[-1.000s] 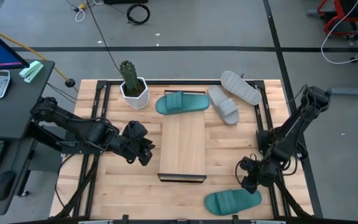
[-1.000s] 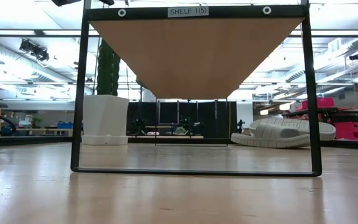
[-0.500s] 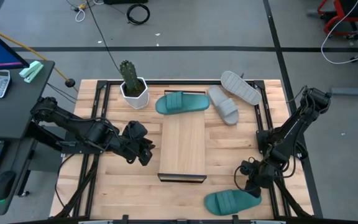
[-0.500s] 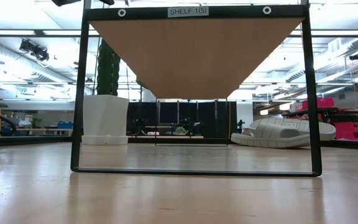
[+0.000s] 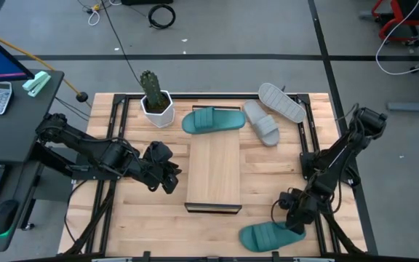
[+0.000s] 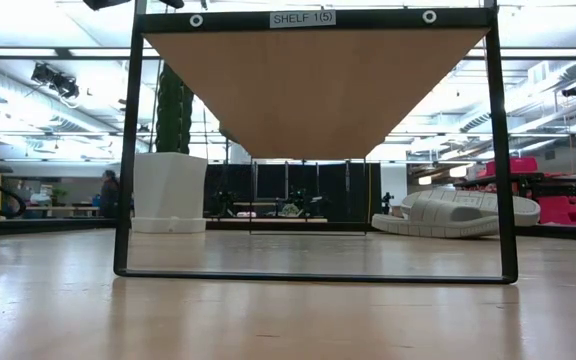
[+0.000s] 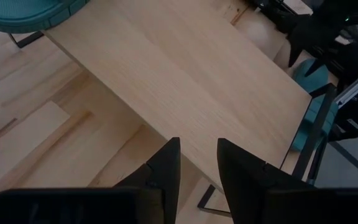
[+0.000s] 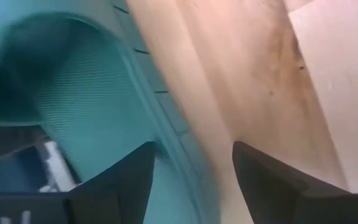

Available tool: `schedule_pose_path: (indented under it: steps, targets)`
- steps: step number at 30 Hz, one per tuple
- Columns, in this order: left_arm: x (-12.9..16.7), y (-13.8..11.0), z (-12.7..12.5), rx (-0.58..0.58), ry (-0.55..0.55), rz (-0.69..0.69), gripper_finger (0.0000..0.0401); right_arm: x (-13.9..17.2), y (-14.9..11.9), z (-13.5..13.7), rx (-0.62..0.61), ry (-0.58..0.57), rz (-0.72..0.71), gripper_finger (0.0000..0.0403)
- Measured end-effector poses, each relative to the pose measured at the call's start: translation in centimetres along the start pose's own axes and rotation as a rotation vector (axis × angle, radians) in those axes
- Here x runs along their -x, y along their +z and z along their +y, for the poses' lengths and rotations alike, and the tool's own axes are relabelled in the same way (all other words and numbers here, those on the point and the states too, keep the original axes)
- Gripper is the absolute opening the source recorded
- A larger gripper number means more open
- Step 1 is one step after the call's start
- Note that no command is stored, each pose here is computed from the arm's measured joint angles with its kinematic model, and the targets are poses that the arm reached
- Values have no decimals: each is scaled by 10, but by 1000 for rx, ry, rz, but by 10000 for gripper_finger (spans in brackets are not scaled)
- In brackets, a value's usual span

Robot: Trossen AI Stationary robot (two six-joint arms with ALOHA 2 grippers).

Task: Pick and place slides into the shelf
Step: Put the green slide on the shelf

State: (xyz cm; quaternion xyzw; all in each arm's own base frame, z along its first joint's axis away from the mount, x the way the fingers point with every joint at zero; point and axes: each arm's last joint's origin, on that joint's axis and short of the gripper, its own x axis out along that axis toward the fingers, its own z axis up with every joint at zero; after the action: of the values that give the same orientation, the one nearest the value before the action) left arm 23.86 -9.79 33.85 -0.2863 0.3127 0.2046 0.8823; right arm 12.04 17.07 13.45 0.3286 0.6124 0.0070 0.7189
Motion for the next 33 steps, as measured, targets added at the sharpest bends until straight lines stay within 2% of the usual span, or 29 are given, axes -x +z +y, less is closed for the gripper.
schedule_pose_path:
  steps: [6, 15, 24, 27, 33]
  targets:
    - [0, 0, 0, 1, 0, 0, 111, -12, 1, 4, 37, 20, 15, 232]
    - [0, 0, 0, 8, 0, 0, 110, -16, 1, 7, 106, 42, 4, 207]
    - [0, 0, 0, 27, 0, 0, 108, -27, 2, 8, 134, 36, -7, 200]
    - [0, 0, 0, 27, 0, 0, 107, -28, 2, 8, 141, 32, -8, 179]
    - [0, 0, 0, 27, 1, 0, 107, -28, 2, 7, 144, 25, -18, 99]
